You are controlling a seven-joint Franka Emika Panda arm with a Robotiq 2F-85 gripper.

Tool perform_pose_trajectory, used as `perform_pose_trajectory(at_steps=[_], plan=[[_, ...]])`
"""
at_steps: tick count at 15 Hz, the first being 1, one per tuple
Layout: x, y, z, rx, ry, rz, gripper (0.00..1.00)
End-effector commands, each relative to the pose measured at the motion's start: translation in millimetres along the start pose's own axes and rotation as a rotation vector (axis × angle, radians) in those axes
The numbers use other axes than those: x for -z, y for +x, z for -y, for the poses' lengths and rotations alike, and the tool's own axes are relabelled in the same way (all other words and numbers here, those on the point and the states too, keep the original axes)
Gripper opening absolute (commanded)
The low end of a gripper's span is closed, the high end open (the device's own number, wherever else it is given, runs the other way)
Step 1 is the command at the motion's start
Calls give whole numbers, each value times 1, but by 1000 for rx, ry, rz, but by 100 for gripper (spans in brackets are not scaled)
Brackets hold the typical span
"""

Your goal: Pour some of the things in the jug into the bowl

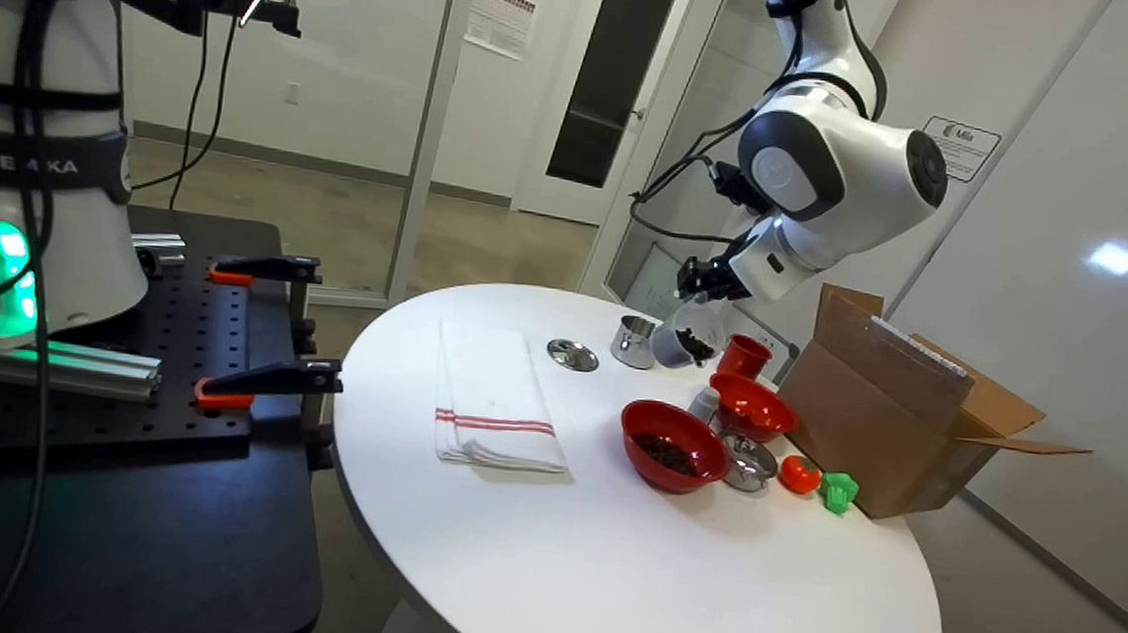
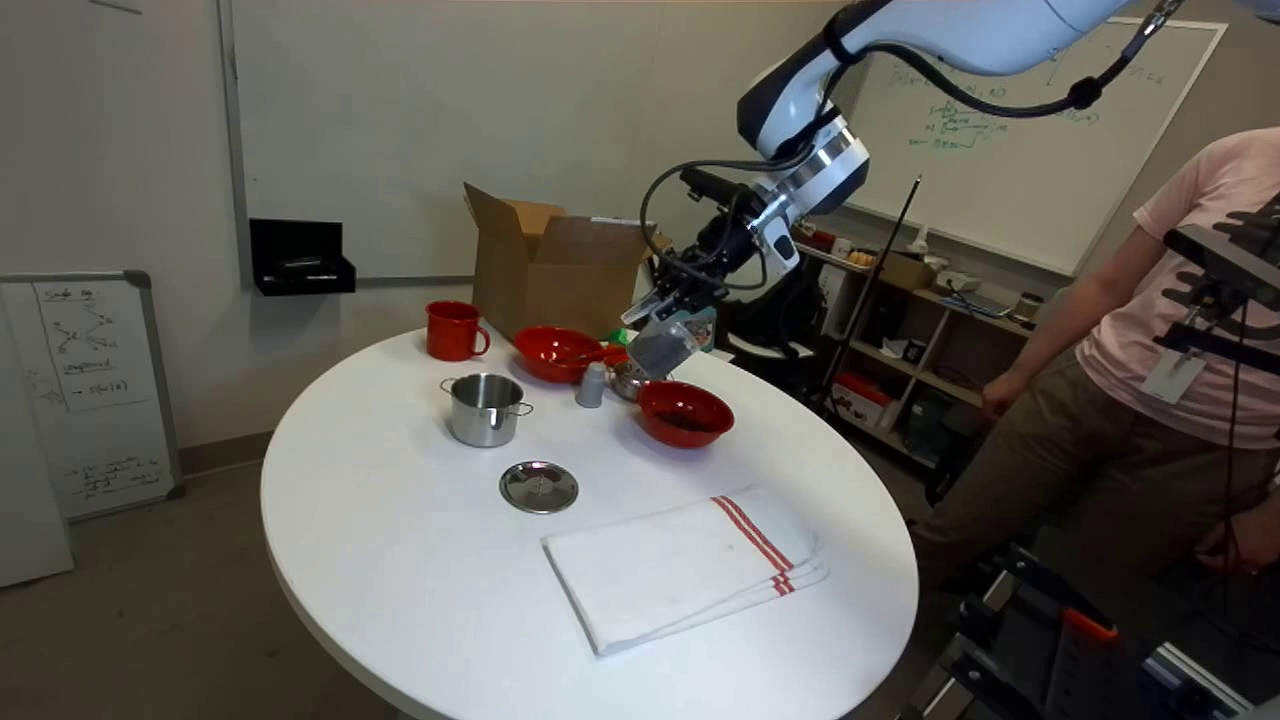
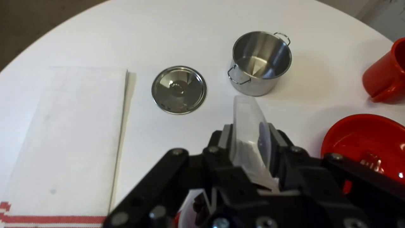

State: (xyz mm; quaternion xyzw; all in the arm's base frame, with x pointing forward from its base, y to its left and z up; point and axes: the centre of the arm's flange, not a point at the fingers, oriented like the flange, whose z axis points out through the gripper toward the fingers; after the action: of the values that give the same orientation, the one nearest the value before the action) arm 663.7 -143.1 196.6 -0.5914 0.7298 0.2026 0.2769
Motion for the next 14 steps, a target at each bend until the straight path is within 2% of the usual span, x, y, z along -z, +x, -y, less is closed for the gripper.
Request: perform_pose_trajectory(at_steps=[1, 7, 10, 14], plan=[[-1, -31, 12, 100, -30, -176, 7], [-15, -82, 23, 328, -175, -429, 7], [-25, -105, 25, 438, -218, -538, 7], [-55, -135, 20, 535, -250, -567, 7]])
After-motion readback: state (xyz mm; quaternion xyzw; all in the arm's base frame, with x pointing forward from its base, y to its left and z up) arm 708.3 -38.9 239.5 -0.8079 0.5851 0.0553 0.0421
